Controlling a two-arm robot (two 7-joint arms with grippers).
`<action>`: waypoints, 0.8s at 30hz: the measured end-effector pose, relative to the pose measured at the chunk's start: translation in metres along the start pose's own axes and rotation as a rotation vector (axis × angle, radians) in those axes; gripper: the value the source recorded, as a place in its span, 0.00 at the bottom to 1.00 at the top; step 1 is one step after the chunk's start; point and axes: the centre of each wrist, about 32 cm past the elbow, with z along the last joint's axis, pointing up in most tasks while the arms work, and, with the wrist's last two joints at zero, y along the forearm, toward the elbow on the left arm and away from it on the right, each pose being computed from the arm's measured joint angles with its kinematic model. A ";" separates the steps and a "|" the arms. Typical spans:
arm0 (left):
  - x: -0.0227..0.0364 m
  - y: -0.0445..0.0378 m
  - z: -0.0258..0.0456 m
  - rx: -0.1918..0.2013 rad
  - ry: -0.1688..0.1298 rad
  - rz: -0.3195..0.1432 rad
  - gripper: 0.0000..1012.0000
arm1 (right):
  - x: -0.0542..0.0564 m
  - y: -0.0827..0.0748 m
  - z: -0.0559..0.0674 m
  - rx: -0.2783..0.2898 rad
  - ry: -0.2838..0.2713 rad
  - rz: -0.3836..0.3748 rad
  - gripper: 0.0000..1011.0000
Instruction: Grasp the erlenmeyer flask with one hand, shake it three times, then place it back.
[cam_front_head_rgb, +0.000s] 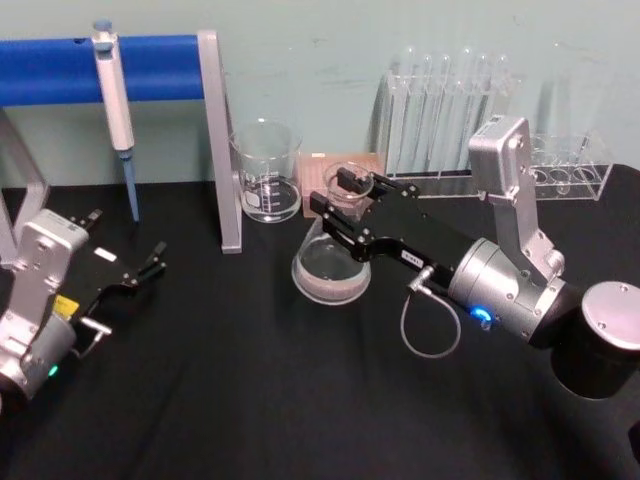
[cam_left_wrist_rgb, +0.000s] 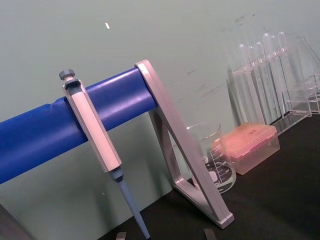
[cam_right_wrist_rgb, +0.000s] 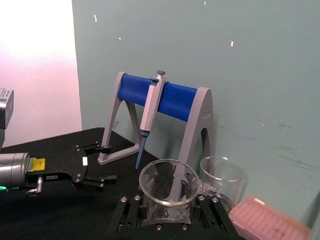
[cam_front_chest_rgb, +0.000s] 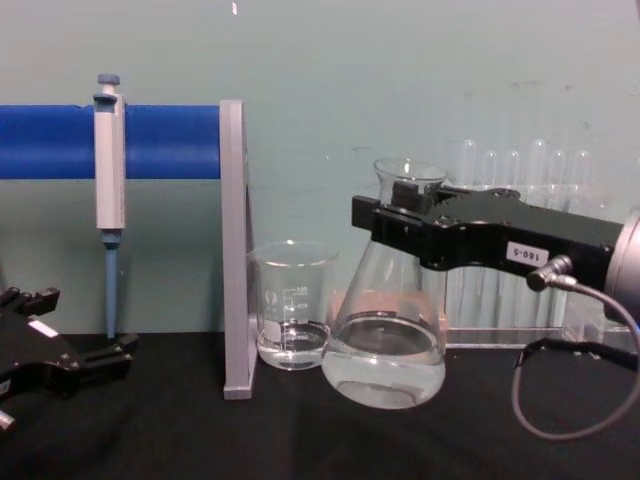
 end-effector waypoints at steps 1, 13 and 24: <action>0.0000 0.0000 0.0000 0.000 0.000 0.000 0.99 | 0.000 0.000 0.000 -0.001 0.000 0.000 0.44; 0.0000 0.0000 0.0000 0.000 0.000 0.000 0.99 | -0.001 0.002 -0.006 -0.026 0.008 -0.006 0.44; 0.0000 0.0000 0.0000 0.000 0.000 0.000 0.99 | 0.001 0.006 -0.016 -0.057 0.023 -0.004 0.44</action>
